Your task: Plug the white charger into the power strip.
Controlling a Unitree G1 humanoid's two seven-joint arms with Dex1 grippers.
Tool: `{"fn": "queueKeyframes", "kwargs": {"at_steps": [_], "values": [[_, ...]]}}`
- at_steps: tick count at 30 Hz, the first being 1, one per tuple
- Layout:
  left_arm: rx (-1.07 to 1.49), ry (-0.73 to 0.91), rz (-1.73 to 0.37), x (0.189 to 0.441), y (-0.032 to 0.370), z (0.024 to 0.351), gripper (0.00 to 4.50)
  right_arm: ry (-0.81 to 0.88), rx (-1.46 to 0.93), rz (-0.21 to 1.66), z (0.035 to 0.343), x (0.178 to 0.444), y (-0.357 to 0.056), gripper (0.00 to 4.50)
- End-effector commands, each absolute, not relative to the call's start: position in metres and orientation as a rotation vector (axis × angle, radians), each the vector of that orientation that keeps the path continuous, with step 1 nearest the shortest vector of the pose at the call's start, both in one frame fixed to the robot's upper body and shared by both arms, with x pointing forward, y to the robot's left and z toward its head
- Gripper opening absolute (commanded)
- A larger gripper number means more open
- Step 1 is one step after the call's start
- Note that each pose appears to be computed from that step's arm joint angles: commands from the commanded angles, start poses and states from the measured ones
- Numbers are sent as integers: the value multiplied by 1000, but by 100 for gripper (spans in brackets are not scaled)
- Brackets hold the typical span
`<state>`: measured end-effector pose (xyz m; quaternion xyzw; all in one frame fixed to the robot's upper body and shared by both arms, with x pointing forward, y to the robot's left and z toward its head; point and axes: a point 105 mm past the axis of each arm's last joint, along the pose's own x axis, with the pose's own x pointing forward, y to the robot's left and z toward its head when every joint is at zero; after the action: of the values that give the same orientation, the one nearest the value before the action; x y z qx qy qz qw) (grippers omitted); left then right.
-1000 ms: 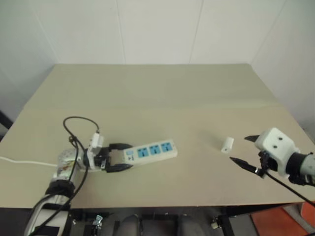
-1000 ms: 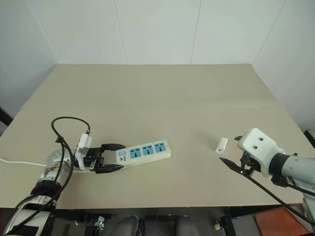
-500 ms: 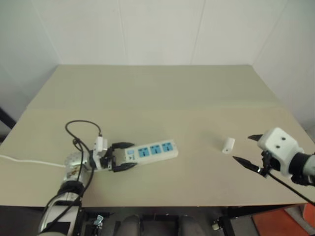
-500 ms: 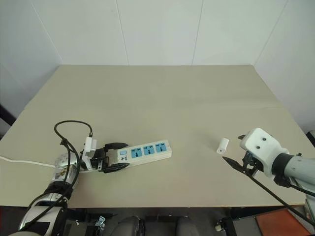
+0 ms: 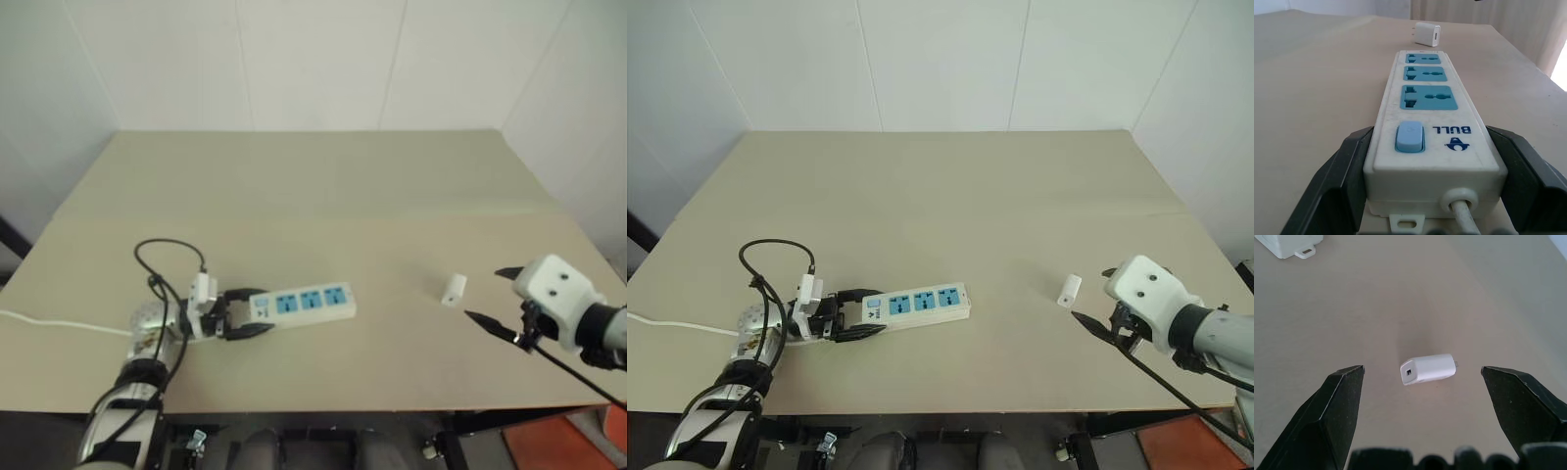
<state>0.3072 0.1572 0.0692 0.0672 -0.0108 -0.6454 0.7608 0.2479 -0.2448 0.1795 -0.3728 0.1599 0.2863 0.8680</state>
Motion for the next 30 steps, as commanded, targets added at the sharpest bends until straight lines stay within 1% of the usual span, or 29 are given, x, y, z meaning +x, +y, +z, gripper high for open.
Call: {"fn": "queueKeyframes", "kwargs": {"at_steps": [1,3,5,7,11,16,18,21,24,30], "values": [[155,83,-1509,294,145,54,327,338,-951,716,192,251,-243,450],[163,89,-1528,294,142,56,327,337,-1093,802,192,255,-244,450],[172,104,-1548,296,138,59,327,327,-1292,922,189,264,-248,450],[191,99,-1557,298,135,62,327,326,-1423,1034,184,270,-253,450],[199,74,-1552,302,131,70,327,262,-1700,1209,185,290,-257,450],[198,66,-1558,295,127,73,327,189,-1934,1415,186,313,-249,450],[197,69,-1554,293,126,72,327,170,-1992,1485,184,319,-244,450],[199,78,-1549,290,125,72,327,184,-2060,1597,176,322,-244,450],[186,71,-1537,287,123,75,327,163,-2104,1684,167,325,-239,450],[188,73,-1523,283,121,77,327,126,-2119,1749,159,329,-231,450]]}}
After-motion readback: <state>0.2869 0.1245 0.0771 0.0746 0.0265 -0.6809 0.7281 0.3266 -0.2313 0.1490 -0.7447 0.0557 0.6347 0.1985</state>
